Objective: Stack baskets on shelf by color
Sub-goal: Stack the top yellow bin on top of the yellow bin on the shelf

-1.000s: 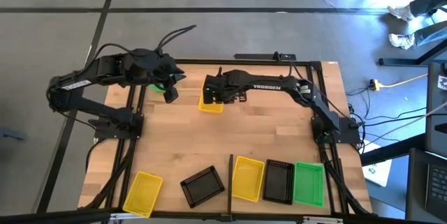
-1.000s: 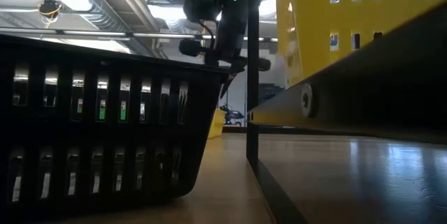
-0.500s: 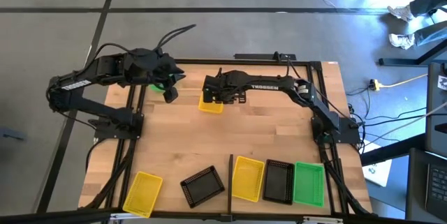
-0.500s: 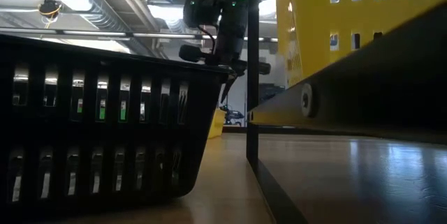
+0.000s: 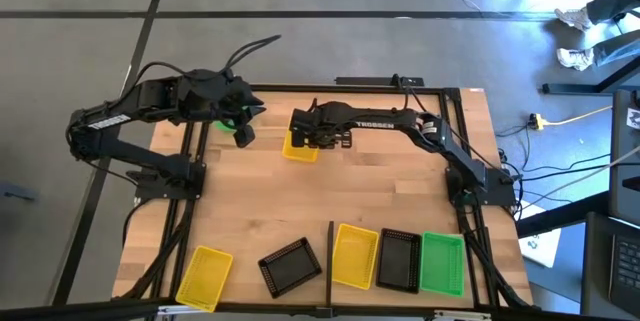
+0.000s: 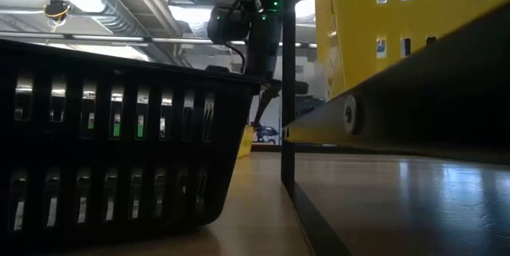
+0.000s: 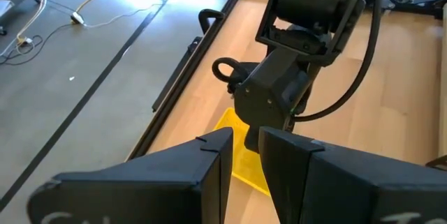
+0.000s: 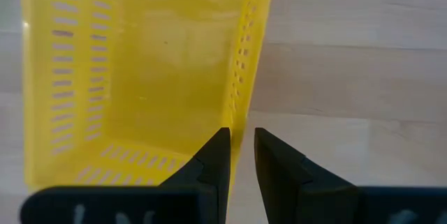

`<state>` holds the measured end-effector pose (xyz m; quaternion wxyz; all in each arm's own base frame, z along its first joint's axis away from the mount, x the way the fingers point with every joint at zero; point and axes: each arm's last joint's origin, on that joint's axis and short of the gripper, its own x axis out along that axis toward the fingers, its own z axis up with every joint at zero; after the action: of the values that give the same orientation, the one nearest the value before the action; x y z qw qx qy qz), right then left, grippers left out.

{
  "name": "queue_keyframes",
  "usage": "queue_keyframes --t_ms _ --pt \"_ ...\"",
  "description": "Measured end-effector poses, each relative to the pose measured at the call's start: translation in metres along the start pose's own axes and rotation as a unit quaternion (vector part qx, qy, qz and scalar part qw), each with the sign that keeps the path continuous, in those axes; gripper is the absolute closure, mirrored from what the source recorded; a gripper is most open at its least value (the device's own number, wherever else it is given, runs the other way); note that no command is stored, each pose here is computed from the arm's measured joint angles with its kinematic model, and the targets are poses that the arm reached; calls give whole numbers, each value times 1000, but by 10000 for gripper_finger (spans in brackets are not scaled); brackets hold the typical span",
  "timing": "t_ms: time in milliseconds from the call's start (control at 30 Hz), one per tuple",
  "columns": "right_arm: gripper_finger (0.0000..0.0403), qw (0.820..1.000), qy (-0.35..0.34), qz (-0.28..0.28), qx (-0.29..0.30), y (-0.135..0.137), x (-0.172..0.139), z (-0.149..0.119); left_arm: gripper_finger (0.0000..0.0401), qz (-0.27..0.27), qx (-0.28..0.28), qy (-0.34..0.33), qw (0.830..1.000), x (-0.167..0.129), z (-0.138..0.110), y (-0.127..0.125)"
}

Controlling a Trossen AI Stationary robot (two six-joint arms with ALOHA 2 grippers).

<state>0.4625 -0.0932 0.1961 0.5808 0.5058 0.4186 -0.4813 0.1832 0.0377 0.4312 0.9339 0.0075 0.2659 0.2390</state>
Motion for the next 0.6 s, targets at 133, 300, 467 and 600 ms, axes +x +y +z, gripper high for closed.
queue_keyframes --t_ms 133,300,467,600 --pt "338 1000 -9 -11 -4 -2 6 1 337 0 10 0 1000 0 0 0" --pt "338 998 -42 -23 -36 -2 13 2 337 0 11 0 1000 0 0 0" --pt "338 995 -42 -38 -88 -1 28 1 337 0 11 0 1000 0 0 0" --pt "339 992 -21 -41 -116 -1 37 -1 337 0 11 -1 1000 0 0 0"
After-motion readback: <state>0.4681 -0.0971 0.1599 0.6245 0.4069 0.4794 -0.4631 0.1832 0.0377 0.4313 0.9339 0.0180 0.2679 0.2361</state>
